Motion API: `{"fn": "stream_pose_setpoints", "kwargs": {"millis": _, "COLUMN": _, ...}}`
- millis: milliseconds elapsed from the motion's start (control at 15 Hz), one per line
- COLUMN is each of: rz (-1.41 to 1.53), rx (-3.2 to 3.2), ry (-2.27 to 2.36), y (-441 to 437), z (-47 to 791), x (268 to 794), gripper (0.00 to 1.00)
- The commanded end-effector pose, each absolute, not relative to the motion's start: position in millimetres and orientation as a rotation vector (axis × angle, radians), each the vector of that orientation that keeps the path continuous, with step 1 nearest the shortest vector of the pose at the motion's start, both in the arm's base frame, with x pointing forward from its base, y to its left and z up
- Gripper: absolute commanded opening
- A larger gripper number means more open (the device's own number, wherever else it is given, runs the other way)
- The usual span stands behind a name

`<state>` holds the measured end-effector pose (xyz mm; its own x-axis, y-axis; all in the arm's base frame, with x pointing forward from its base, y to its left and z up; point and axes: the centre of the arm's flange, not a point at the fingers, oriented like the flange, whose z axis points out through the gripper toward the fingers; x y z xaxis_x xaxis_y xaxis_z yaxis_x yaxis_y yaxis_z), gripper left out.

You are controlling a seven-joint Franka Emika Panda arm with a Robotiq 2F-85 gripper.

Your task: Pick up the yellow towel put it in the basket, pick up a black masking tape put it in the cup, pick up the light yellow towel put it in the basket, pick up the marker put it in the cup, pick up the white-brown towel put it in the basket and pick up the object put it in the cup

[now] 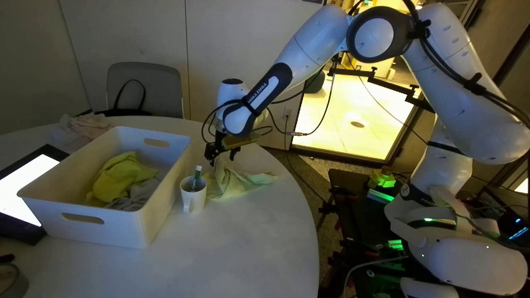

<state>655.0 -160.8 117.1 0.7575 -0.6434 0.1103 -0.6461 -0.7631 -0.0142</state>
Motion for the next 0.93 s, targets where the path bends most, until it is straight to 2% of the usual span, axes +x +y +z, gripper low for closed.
{"fn": "stream_pose_setpoints", "kwargs": {"millis": 0, "rz": 0.149, "rx": 2.930, "ry": -1.038, "y": -166, "z": 119, "x": 663, "gripper": 0.93}}
{"fn": "stream_pose_setpoints", "kwargs": {"millis": 200, "rz": 0.125, "rx": 2.953, "ry": -1.012, "y": -166, "z": 115, "x": 666, "gripper": 0.69}}
{"fn": "stream_pose_setpoints", "kwargs": {"millis": 267, "rz": 0.111, "rx": 2.966, "ry": -0.996, "y": -165, "z": 113, "x": 666, "gripper": 0.67}}
{"fn": "stream_pose_setpoints", "kwargs": {"millis": 333, "rz": 0.098, "rx": 2.977, "ry": -0.980, "y": -164, "z": 111, "x": 667, "gripper": 0.56}}
{"fn": "stream_pose_setpoints", "kwargs": {"millis": 467, "rz": 0.073, "rx": 2.996, "ry": -0.946, "y": -161, "z": 107, "x": 667, "gripper": 0.43}}
{"fn": "stream_pose_setpoints", "kwargs": {"millis": 667, "rz": 0.047, "rx": 3.015, "ry": -0.924, "y": -157, "z": 105, "x": 666, "gripper": 0.15}}
{"fn": "stream_pose_setpoints", "kwargs": {"millis": 800, "rz": 0.057, "rx": 3.036, "ry": -0.930, "y": -156, "z": 111, "x": 666, "gripper": 0.02}}
{"fn": "stream_pose_setpoints", "kwargs": {"millis": 867, "rz": 0.068, "rx": 3.046, "ry": -0.925, "y": -155, "z": 114, "x": 666, "gripper": 0.00}}
